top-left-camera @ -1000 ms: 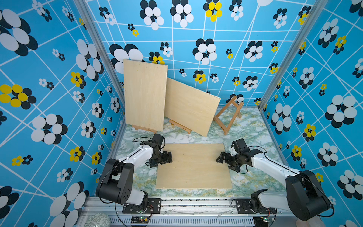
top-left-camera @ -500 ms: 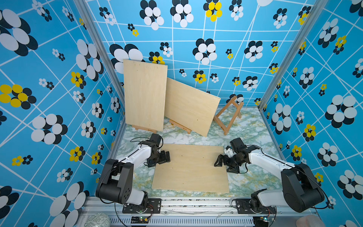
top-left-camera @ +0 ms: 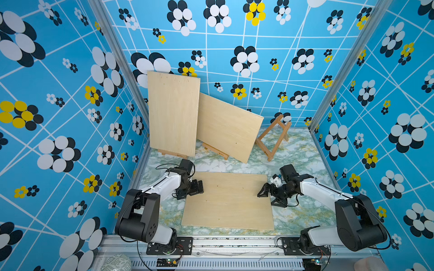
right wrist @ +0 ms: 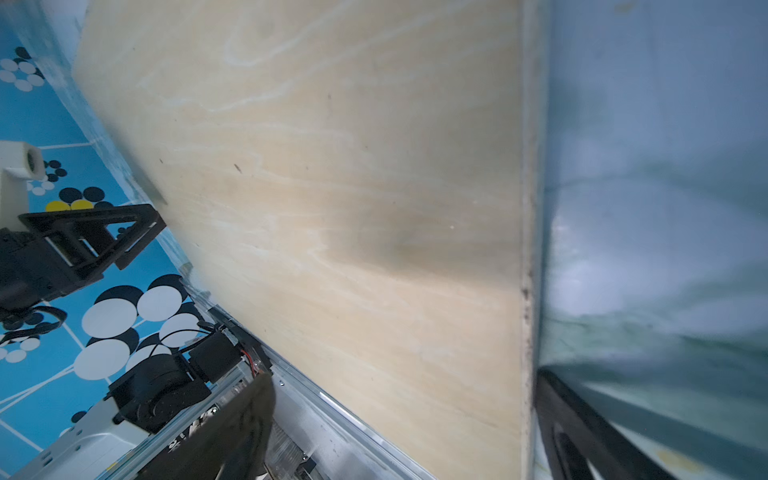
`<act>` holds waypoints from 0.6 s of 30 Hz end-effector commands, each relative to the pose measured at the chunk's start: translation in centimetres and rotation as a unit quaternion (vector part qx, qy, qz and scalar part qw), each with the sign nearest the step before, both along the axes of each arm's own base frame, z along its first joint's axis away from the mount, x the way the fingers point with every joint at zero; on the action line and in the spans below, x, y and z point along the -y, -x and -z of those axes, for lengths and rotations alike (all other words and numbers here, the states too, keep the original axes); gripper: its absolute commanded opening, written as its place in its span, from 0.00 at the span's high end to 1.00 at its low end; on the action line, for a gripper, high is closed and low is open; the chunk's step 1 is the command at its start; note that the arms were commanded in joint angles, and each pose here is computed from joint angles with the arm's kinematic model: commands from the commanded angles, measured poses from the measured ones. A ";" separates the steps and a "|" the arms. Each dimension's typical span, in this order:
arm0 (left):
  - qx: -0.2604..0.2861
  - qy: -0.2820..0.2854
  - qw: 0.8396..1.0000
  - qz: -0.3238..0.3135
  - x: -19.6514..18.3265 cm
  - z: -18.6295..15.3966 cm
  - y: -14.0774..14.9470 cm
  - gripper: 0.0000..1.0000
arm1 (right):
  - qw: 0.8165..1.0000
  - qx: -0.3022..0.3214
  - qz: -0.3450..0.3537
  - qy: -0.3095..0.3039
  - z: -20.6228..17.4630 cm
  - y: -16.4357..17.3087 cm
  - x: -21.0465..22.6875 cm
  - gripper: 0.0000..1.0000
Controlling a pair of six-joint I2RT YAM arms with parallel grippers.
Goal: Assemble the easel
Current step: Pick up the drawing board from the center of the board.
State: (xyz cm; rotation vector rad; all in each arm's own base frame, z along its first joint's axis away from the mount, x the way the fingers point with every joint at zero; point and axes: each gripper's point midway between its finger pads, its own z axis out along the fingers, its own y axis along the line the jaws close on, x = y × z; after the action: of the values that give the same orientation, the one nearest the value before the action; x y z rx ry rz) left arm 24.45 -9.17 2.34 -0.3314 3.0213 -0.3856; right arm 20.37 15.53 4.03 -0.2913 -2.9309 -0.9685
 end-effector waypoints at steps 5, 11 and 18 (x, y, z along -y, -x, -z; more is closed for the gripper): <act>-0.013 0.127 0.992 0.022 4.8 0.5 -0.4 0.01 | 0.986 0.000 -0.019 -0.164 -3.1 1.5 -4.4 0.01; -0.016 0.135 0.991 0.021 5.1 0.5 -0.6 0.01 | 0.980 0.023 -0.015 -0.197 -5.3 1.5 -4.8 0.01; -0.018 0.142 0.990 0.021 5.3 0.5 -0.6 0.01 | 0.971 0.055 -0.011 -0.231 -8.4 1.6 -5.1 0.02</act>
State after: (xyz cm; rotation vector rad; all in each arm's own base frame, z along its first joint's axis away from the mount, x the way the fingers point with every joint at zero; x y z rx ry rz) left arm 25.11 -8.85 2.25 -0.3596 3.0254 -0.3685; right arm 19.16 15.93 5.37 -0.4482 -2.9258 -1.1729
